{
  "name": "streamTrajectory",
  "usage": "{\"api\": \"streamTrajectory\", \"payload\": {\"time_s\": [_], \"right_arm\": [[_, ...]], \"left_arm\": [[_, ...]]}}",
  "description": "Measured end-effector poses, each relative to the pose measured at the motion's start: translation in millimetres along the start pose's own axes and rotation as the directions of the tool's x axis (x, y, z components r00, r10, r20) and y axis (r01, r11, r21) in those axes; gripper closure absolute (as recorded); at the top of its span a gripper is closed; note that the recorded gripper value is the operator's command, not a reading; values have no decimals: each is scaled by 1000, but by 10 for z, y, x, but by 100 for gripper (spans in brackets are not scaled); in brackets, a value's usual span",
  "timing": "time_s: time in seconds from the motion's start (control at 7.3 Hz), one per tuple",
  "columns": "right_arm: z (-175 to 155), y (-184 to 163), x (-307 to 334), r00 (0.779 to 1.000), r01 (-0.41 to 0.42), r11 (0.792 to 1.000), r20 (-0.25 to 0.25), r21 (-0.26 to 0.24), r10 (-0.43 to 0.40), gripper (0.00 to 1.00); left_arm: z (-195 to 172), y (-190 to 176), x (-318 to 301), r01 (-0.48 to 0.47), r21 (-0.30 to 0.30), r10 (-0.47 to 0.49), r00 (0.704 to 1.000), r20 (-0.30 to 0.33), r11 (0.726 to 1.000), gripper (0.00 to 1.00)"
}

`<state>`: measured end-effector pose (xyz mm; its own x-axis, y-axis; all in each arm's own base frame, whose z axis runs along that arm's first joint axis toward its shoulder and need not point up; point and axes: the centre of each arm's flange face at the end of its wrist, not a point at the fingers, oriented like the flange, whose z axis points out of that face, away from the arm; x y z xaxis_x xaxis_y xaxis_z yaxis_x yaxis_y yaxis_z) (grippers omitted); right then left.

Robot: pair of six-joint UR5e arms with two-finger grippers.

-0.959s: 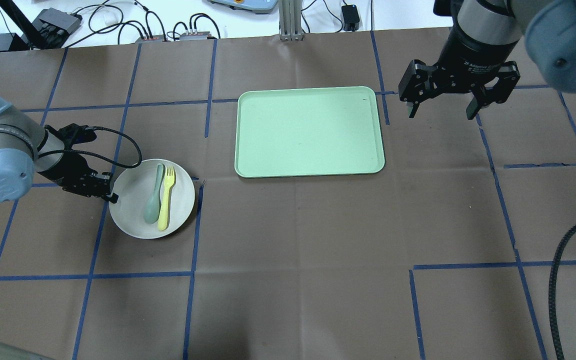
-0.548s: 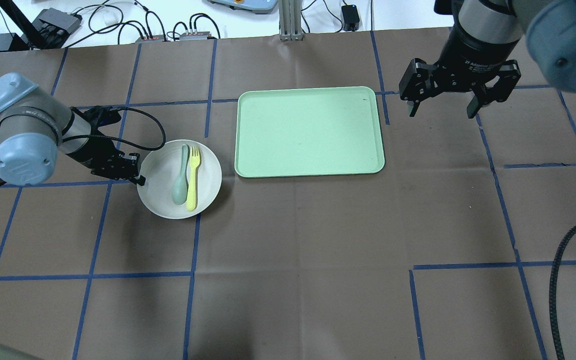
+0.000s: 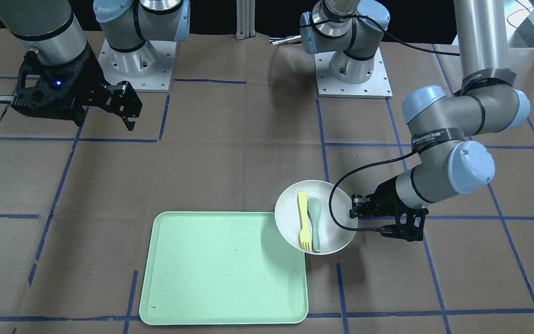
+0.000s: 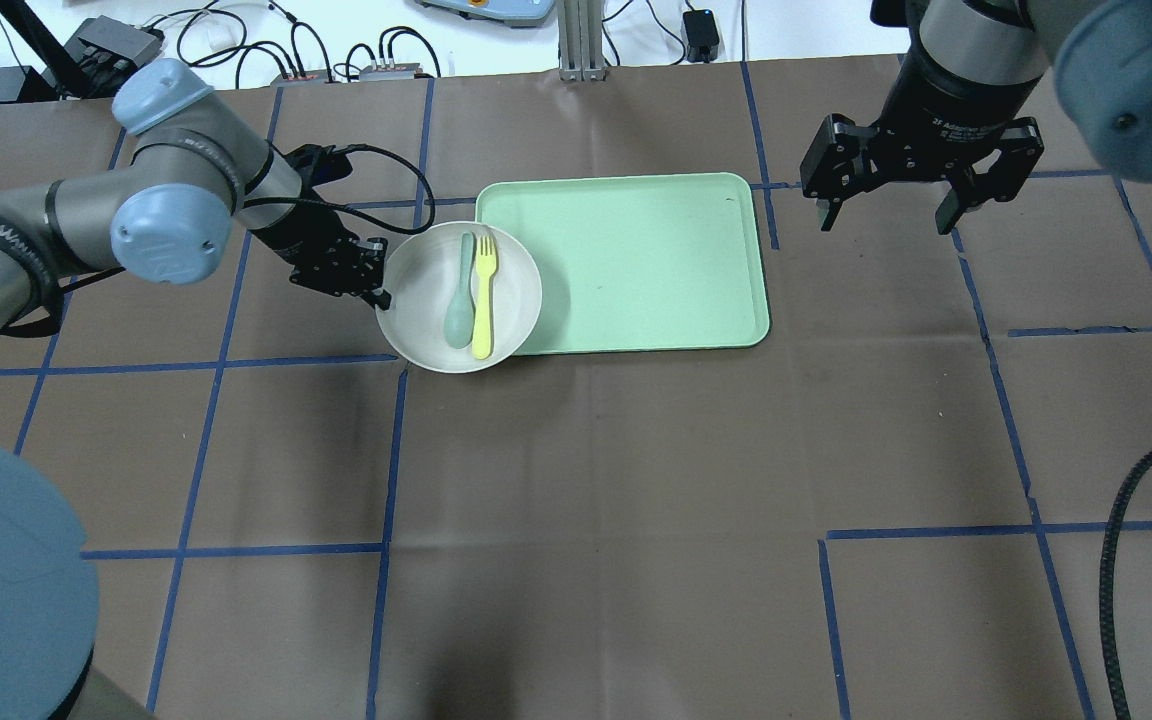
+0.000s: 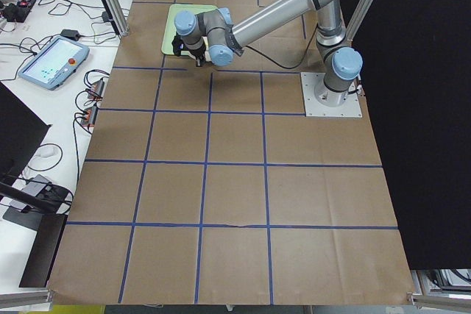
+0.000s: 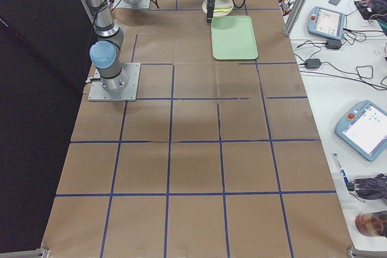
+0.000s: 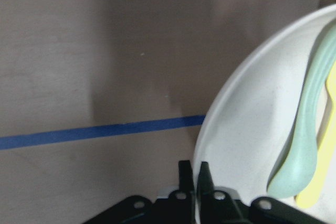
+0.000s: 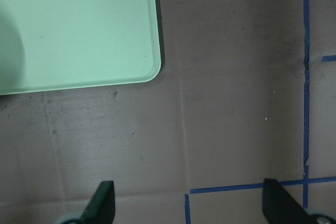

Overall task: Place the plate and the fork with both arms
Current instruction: 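Slide the plate with the left gripper onto the light green tray, then open the left gripper to release the plate on the tray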

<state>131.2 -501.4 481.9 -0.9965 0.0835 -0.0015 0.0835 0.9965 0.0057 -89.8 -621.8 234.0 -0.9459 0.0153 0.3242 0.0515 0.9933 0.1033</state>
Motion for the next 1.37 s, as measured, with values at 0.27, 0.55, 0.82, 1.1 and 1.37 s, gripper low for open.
{"api": "streamTrajectory", "payload": {"time_s": [0.27, 0.55, 0.82, 1.1, 1.37], "right_arm": [[10, -8, 2, 1000, 1, 1000, 0, 2, -1, 0], [9, -11, 5, 1000, 1, 1000, 0, 4, -1, 0], [8, -12, 8, 1000, 0, 1000, -1, 4, 0, 0], [12, -10, 9, 1000, 0, 1000, -2, 2, 0, 0], [14, -10, 7, 1000, 1, 1000, -2, 1, -1, 0]], "left_arm": [[235, -399, 586, 26, -19, -26, 1000, -13, 999, 100], [447, -695, 982, 70, -28, -71, 997, -29, 997, 97], [668, -917, 1191, 61, -39, -62, 998, -28, 997, 97], [800, -1015, 1229, 54, -49, -55, 998, -25, 997, 96], [845, -1024, 1246, 39, -54, -41, 999, -25, 998, 95]]}}
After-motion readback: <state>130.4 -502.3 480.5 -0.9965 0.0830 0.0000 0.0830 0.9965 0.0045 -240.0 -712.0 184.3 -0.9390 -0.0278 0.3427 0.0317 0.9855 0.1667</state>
